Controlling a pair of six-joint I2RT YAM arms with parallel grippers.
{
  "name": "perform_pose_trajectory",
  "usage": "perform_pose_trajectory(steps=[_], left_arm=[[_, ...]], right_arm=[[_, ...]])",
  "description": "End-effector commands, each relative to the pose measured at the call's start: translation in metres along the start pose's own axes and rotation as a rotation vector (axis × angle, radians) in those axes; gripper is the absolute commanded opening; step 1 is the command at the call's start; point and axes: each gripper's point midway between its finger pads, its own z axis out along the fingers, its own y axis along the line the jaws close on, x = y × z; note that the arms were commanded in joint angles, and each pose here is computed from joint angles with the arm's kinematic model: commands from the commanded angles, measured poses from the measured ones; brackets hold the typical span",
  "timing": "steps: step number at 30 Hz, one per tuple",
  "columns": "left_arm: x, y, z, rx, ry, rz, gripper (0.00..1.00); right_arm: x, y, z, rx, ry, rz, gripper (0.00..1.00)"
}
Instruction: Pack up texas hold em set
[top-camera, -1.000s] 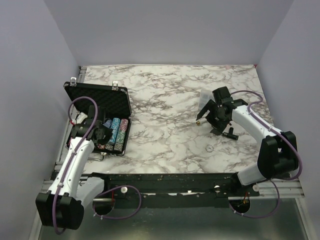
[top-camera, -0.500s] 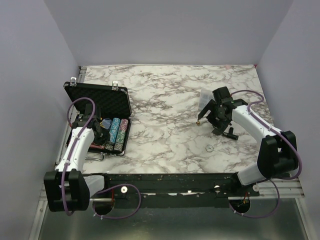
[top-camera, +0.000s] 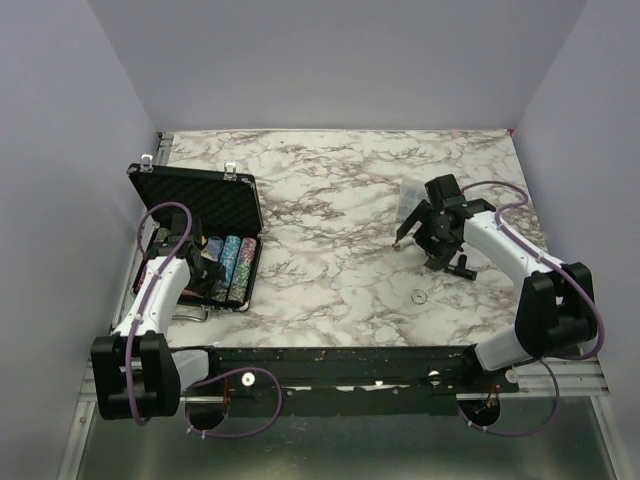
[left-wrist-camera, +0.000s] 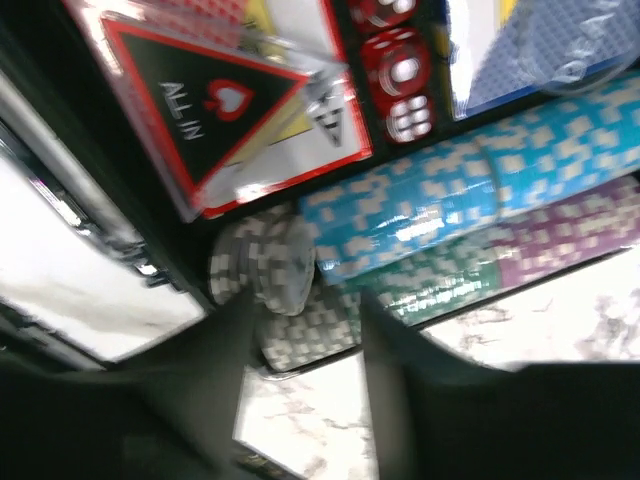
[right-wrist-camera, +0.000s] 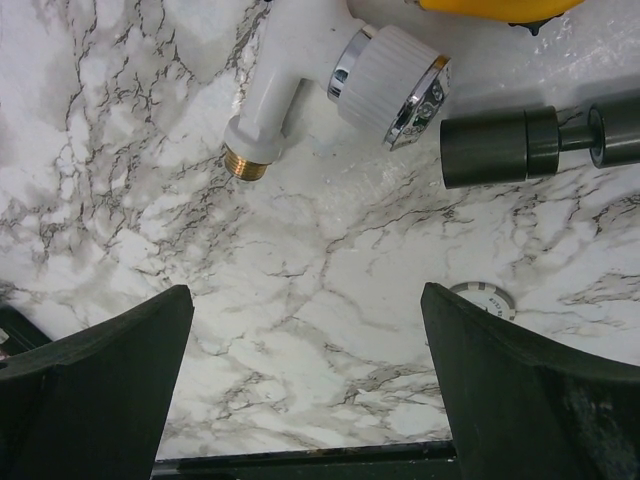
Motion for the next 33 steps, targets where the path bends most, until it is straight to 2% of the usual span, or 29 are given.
perform_pose_trajectory(steps=[1,5,10,13,17,21,23,28,33], left_arm=[[-0.001,-0.006,-0.007,0.052,-0.004,0.009,0.6],[-0.009,-0.007,-0.023,0.089,-0.052,0.017,0.69],[-0.014,-0.019,-0.047,0.198,-0.098,0.055,0.73],[-0.005,-0.045,-0.066,0.363,-0.103,0.16,0.77],[0.037,-0.088,-0.1,0.625,-0.078,0.418,0.86],[0.095,-0.125,-0.132,0.936,0.021,0.617,0.94],[0.12,-0.137,-0.142,1.04,0.091,0.69,0.97],[0.175,-0.164,-0.16,1.128,0.255,0.911,0.98],[0.222,-0.177,-0.174,1.151,0.384,1.118,0.98]], right_arm=[[-0.002,-0.008,-0.006,0.017,-0.033,-0.005,0.98],[0.0,-0.011,-0.005,0.021,-0.026,-0.007,0.98],[0.008,-0.023,-0.003,0.056,-0.008,-0.014,0.98],[0.018,-0.03,-0.002,0.071,0.027,-0.001,0.98],[0.035,-0.039,0.002,0.086,0.091,0.045,0.95],[0.054,-0.044,0.006,0.097,0.167,0.1,0.87],[0.063,-0.052,0.009,0.132,0.196,0.138,0.84],[0.072,-0.078,0.016,0.241,0.188,0.222,0.74],[0.079,-0.09,0.016,0.303,0.197,0.27,0.72]])
